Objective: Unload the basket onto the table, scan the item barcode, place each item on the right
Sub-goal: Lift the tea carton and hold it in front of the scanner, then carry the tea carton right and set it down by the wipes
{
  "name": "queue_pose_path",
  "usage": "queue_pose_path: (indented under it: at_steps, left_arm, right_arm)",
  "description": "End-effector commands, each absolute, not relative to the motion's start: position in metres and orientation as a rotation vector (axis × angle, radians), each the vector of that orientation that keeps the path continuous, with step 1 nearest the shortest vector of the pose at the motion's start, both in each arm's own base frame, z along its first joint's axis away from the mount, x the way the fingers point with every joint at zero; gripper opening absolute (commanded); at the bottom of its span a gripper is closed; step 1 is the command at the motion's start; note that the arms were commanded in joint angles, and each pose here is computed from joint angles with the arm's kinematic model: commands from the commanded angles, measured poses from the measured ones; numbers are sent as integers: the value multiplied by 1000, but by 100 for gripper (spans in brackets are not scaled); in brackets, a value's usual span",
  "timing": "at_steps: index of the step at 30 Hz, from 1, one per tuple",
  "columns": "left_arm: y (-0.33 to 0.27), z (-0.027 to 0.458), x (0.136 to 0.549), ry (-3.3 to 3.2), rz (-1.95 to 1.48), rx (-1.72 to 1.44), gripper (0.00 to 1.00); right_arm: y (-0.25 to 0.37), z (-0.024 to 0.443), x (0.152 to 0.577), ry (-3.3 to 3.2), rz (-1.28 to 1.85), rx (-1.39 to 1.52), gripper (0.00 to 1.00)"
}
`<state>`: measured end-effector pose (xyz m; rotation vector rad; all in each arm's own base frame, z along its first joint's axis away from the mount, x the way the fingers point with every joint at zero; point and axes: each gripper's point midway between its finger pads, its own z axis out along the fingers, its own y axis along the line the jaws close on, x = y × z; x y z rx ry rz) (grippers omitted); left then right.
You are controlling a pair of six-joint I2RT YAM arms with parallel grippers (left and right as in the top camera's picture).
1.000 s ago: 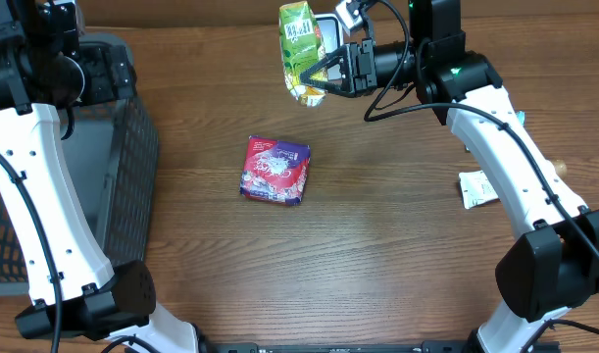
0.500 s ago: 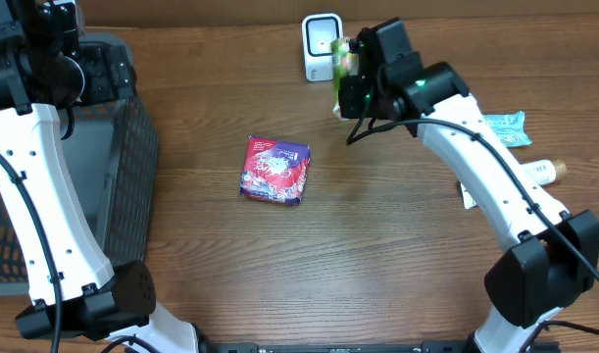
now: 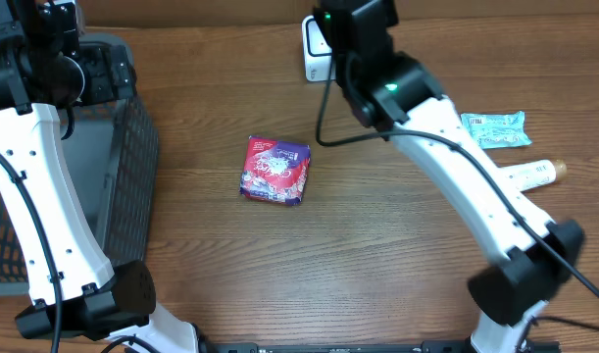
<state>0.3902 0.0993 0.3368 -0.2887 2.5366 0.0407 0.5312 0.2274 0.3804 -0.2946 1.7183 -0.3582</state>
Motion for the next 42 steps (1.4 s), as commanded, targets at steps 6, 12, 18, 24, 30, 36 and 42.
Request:
queue_pose_path:
  at_steps: [6, 12, 18, 24, 30, 36, 42]
  left_arm:
    - [95, 340, 390, 2529, 37, -257, 99]
    - [95, 340, 390, 2529, 36, -256, 100]
    - [95, 340, 390, 2529, 36, -256, 100]
    - [95, 340, 390, 2529, 36, -256, 100]
    - [95, 340, 390, 2529, 36, -256, 100]
    - [95, 340, 390, 2529, 36, -256, 100]
    - [95, 340, 390, 2530, 36, -256, 99]
  right_arm:
    - [230, 271, 613, 1577, -1014, -744, 4]
    - [226, 203, 638, 1554, -1139, -945, 4]
    - [208, 175, 651, 1579, -1143, -973, 4]
    - [198, 173, 656, 1583, -1137, -975, 4]
    - [196, 168, 656, 1598, -1138, -992, 4]
    - [196, 168, 655, 1601, -1141, -994, 4]
    - [199, 183, 650, 1600, -1147, -972, 4]
